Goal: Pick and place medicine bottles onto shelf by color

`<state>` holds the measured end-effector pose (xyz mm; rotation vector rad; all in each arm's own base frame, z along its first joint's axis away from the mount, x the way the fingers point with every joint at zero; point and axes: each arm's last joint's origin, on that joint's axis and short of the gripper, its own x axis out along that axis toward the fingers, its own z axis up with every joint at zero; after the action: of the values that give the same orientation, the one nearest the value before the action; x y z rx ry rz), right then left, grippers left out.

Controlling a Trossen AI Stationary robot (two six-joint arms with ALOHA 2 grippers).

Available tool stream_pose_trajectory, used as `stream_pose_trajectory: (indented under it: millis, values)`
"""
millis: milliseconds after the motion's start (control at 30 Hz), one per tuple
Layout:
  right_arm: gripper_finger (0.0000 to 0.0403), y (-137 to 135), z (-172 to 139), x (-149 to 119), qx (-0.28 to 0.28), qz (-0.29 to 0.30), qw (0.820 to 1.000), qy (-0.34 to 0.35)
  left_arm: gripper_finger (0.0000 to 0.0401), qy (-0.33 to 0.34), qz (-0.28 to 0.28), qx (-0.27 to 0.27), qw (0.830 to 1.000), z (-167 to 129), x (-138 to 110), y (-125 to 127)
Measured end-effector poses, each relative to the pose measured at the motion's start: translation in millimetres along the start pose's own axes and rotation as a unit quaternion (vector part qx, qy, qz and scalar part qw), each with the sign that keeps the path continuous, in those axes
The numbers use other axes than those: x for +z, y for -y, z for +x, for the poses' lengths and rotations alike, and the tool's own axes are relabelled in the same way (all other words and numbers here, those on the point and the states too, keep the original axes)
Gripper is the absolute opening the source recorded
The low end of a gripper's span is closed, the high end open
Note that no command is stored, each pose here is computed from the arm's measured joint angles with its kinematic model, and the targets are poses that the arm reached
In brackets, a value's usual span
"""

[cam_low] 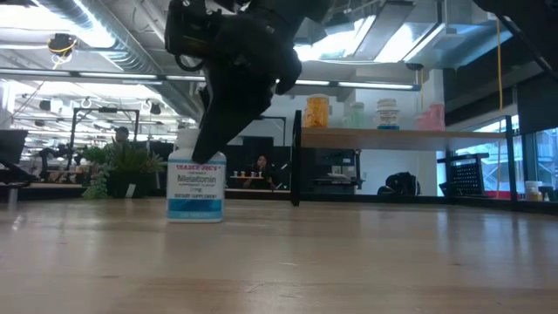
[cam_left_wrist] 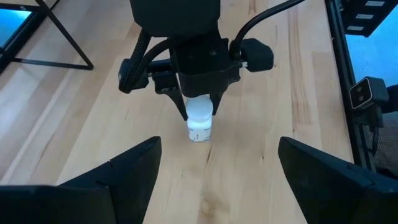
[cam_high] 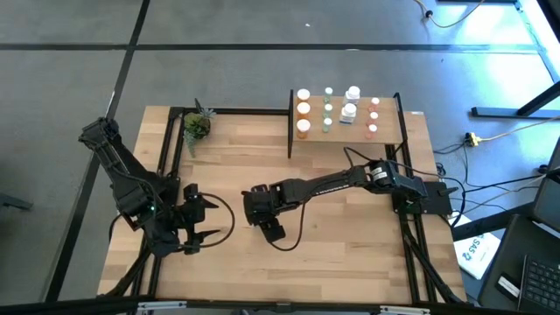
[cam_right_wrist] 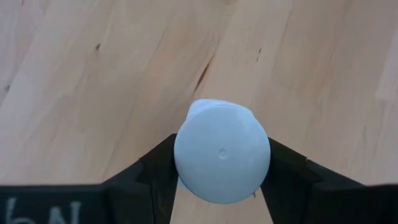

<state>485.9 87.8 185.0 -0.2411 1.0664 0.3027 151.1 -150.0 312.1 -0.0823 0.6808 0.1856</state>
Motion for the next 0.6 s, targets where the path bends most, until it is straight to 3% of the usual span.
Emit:
stream_pose_trajectory:
  millis: [300,600]
  values:
    - [0.0186,0,-22,6,0.008,-0.025,0.999,-0.035,0.0318,0.0,0.0,0.0,1.0,0,0,0]
    - [0.0185,-2,-62,15,0.059,-0.043,0.995,-0.067,0.0318,0.0,-0.002,0.005,1.0,2,1,-1]
